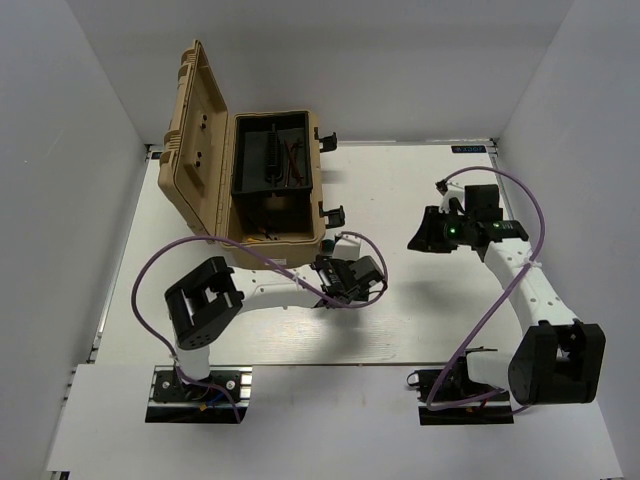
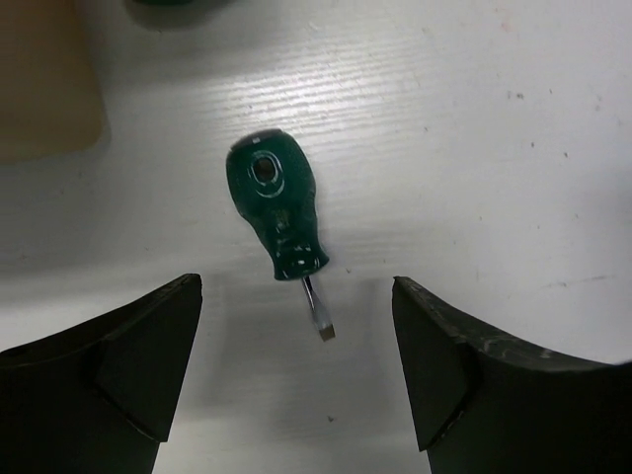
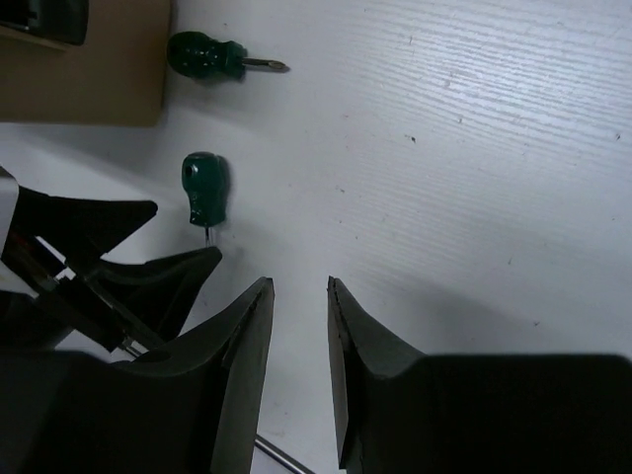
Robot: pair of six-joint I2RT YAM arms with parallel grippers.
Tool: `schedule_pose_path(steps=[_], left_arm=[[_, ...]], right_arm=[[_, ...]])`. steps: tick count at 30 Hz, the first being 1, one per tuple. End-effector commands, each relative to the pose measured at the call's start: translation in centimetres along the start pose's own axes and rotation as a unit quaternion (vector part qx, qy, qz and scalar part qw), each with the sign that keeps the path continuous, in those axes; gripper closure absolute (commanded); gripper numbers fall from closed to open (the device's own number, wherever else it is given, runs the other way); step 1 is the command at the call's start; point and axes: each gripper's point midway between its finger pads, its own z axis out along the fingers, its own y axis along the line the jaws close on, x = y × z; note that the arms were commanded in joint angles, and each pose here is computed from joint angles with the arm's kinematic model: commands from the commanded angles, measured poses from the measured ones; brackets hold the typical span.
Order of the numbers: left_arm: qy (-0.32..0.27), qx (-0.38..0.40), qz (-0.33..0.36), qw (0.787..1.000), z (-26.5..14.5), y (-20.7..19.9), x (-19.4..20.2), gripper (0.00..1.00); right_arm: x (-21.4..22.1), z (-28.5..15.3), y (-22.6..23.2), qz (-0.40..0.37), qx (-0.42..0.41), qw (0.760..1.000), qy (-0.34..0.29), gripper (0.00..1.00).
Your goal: Sort the tools into containers
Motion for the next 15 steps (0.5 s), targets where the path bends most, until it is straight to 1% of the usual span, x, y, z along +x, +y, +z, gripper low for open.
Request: schedule_pose_path(steps=[1,5,7,10,11,12,14,15], left_arm=[[-0.052,-0.01,-0.043,0.998,0.2,-0.6,-3.0,0.12],[-0.053,-0.028,-0.043,0.997,1.7,-0.5,-2.8,0.13],[-0.055,-0.025,-0.046,0.997,2.2,-0.8,-2.7,0.15],[-0.051,-0.033,-0.045,0.997,3.1,-0.5,-2.2,0.19],[-0.052,-0.042,-0.046,0.997,3.5,-0.3,-1.9,0.19],[-0.056,-0.045,-0.05,0.996,3.6,-0.2,-2.1,0.23],[-0.06,-0.057,-0.051,0.995,3.8,0.2,-1.9,0.26],[-0.064,-0.063,-0.054,0.995,4.0,0.6,-2.3,0.31]], right_arm=[[-1.5,-0.9,1.3,-0.01,-0.028,0.999,-0.039,0.65],[-1.2,-1.0,1.4,-0.003,-0.039,0.998,-0.042,0.65],[-1.1,-1.1,1.3,0.006,-0.038,0.998,-0.041,0.65],[-1.2,-1.4,1.1,0.009,-0.037,0.998,-0.048,0.65],[-1.2,-1.5,1.2,0.009,-0.038,0.998,-0.049,0.65],[-1.2,-1.5,1.0,0.012,-0.039,0.998,-0.05,0.65],[-1.2,-1.7,1.1,0.014,-0.041,0.998,-0.052,0.65],[-1.3,-1.7,1.0,0.017,-0.043,0.997,-0.054,0.65]])
